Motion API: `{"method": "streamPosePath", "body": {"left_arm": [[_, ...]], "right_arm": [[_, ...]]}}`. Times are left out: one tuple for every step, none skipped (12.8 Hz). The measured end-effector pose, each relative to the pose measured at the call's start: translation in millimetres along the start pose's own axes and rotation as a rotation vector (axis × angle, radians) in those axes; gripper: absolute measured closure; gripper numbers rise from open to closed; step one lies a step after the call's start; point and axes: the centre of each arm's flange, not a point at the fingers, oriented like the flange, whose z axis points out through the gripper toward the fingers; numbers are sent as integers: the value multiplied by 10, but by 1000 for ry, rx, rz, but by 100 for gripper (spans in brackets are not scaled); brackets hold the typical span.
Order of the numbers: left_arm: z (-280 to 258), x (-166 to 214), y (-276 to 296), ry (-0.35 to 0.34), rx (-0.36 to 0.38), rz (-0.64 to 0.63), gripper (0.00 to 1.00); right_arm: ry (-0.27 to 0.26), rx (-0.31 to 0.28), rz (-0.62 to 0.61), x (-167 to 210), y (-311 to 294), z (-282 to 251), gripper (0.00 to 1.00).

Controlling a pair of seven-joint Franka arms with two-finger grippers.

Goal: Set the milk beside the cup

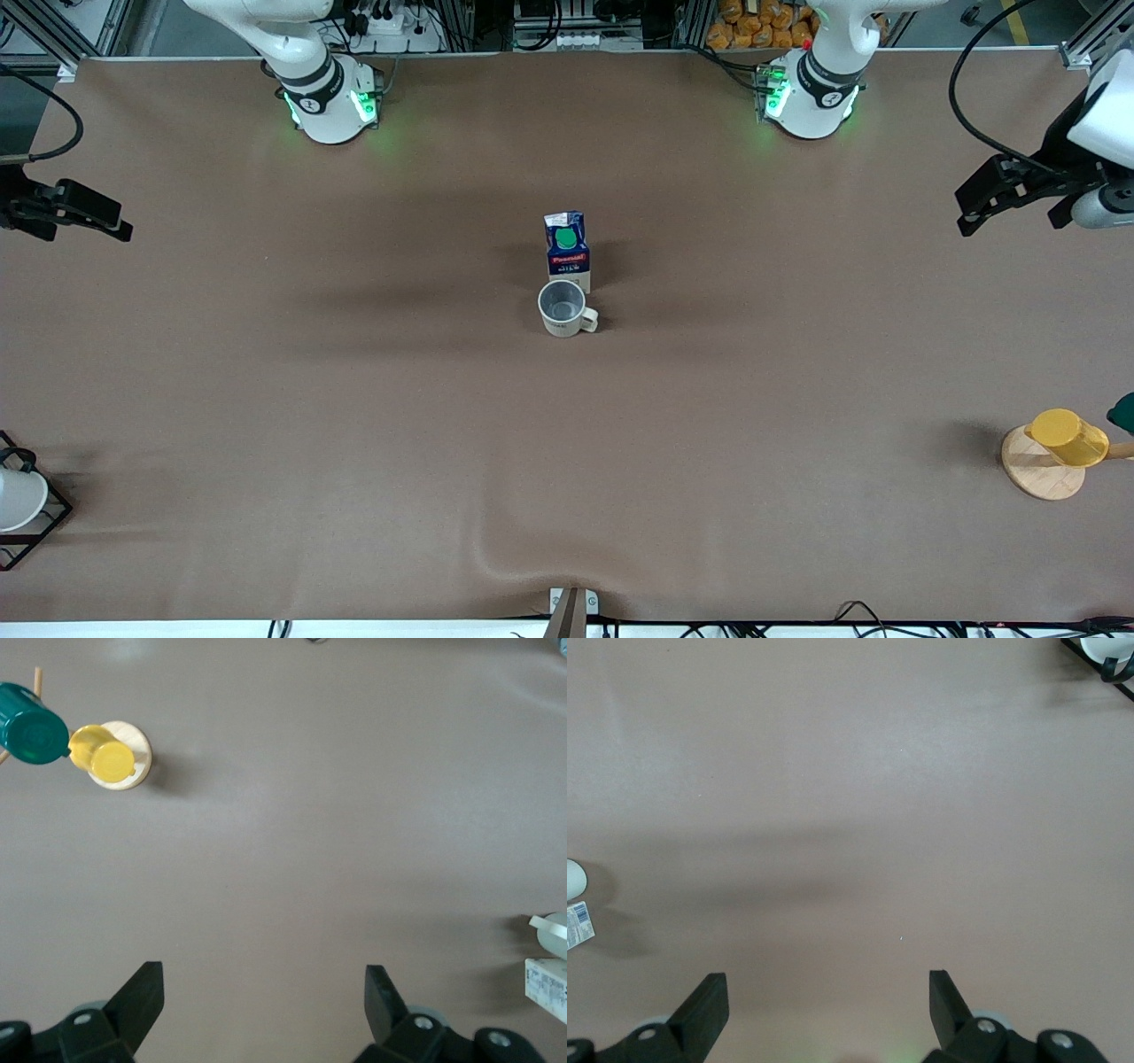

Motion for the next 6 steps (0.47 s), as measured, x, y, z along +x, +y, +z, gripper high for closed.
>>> {"method": "streamPosePath", "body": {"left_arm": [[14,-21,-13,-5,2,-1,0],[28,-42,-10,-9,3,0,0],[39,-57,-5,-12,4,1,0],[50,-61,-2,-15,5,2,0],[60,-58,-5,-15,5,1,0],[69,-54,-14,-16,5,-1,0]], "right_arm": [[0,0,0,1,-1,1,0],[0,0,0,1,-1,2,0],[0,0,0,1,0,2,0],[0,0,0,1,1,2,0],[0,0,0,1,3,2,0],[0,0,0,1,3,2,0]]}}
